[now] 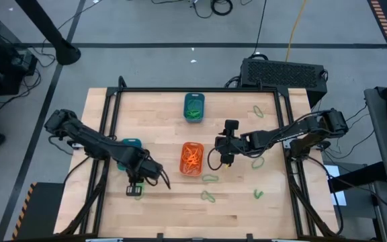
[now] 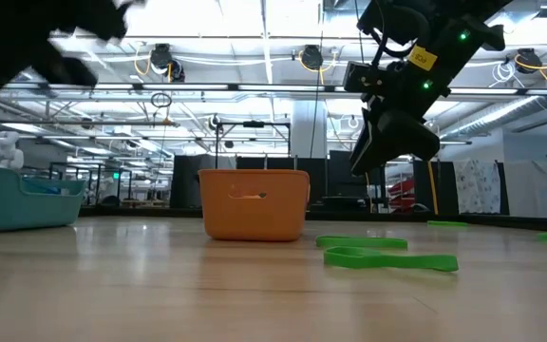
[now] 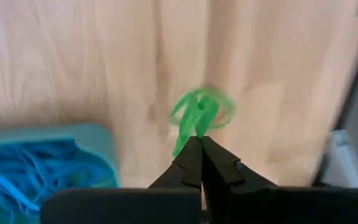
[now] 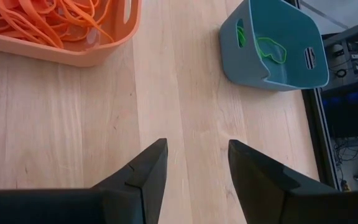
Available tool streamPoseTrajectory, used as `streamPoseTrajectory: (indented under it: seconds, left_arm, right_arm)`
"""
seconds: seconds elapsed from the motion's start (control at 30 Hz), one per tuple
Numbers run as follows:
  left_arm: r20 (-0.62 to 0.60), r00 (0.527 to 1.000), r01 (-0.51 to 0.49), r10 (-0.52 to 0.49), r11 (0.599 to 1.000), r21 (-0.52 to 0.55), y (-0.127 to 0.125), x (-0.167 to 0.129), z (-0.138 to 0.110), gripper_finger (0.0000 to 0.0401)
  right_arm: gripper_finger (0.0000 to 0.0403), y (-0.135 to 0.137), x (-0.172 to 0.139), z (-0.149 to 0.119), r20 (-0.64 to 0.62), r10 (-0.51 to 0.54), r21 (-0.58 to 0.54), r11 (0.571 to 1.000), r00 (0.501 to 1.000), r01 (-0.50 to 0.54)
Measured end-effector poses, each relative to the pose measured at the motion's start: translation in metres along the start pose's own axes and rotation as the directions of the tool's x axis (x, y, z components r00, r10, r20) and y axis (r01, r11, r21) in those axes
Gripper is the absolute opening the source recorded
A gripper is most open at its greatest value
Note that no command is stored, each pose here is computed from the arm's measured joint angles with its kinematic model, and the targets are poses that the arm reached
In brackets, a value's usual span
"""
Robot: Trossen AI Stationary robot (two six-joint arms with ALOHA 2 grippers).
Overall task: Sort rubber bands into baskets
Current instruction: Put the green rubber band into the blue bin
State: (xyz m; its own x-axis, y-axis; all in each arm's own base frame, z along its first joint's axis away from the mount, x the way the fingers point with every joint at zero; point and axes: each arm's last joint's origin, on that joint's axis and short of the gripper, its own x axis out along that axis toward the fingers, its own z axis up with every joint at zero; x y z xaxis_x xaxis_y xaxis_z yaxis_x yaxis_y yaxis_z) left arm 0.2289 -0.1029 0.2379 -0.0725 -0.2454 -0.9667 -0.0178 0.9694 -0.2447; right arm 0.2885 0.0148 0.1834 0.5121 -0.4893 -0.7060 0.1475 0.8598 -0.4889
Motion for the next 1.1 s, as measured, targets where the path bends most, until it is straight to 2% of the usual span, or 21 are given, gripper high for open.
streamPoseTrajectory:
  seconds: [0.17, 0.3, 0.67, 0.8, 0.93, 1.1]
  left_arm:
    - [0.114, 0.992, 0.047, -0.051, 0.998, 0.03, -0.014, -0.033, 0.011, 0.0]
    - [0.142, 0.989, 0.037, -0.042, 0.999, 0.034, -0.016, -0.039, 0.012, 0.0]
    - [0.065, 0.995, -0.073, 0.073, 0.997, -0.001, 0.0, -0.004, 0.004, 0.0]
    - [0.013, 0.998, -0.054, 0.054, 0.998, -0.012, 0.004, 0.006, 0.0, 0.0]
    - [-0.034, 0.998, -0.048, 0.045, 0.994, -0.096, 0.008, 0.016, -0.005, 0.0004]
    - [-0.065, 0.996, -0.067, 0.059, 0.99, -0.126, 0.011, 0.024, -0.01, 0.0037]
  right_arm:
    - [0.0162, 0.0, 0.0, 0.0, 0.0, 0.0, 0.0, 1.0, 1.0, 0.0]
    - [0.0162, 0.0, 0.0, 0.0, -0.001, 0.0, -0.001, 1.0, 1.0, 0.0]
    - [0.0162, 0.0, 0.0, 0.0, -0.004, 0.0, -0.003, 1.0, 1.0, 0.0]
    - [0.0162, 0.0, 0.0, 0.0, -0.004, 0.0, -0.003, 1.0, 1.0, 0.0]
    - [0.0162, 0.0, 0.0, 0.0, -0.004, 0.0, -0.002, 1.0, 1.0, 0.0]
    - [0.0162, 0.0, 0.0, 0.0, -0.003, 0.0, -0.001, 1.0, 1.0, 0.0]
